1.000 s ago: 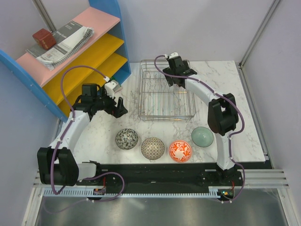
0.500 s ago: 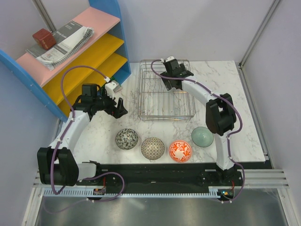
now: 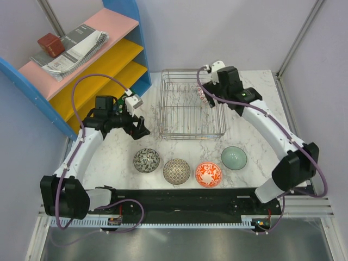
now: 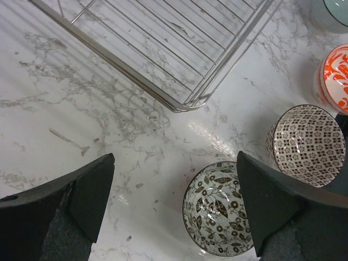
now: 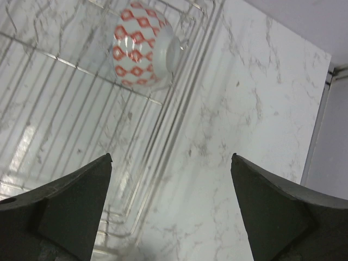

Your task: Load the bowls into the dish rack

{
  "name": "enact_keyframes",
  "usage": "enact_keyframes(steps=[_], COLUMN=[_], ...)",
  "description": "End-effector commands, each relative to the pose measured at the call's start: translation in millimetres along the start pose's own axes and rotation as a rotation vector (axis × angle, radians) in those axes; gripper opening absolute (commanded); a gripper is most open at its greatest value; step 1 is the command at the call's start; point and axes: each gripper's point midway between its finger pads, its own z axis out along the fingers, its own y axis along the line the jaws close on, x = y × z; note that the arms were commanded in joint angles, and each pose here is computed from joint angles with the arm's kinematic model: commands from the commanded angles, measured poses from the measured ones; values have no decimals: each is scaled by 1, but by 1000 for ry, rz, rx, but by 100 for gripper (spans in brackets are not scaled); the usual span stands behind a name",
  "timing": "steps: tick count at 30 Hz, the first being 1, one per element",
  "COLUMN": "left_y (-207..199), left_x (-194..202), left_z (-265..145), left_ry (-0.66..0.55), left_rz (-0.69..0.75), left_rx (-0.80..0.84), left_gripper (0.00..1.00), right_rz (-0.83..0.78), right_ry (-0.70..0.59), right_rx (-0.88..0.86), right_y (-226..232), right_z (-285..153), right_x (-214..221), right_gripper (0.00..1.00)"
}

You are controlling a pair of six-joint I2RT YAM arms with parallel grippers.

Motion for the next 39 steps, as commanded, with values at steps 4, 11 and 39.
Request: enact_keyframes(steps=[4, 11, 39], left_y=[-24, -33, -36], left_x=[-24, -39, -42], left_z=[-9, -18, -21], left_ry=[-20, -36, -15], left_rz=[141, 156, 174], left_rx=[26, 17, 5], left_gripper=[100, 100, 100], right_rz=[1, -56, -66], right_ry=[203, 407, 582], right_rx=[-141, -310, -525], right_y=[-36, -19, 15], right_z=[-28, -47, -40], right_x=[106, 208, 288], right_gripper=[97, 96, 9])
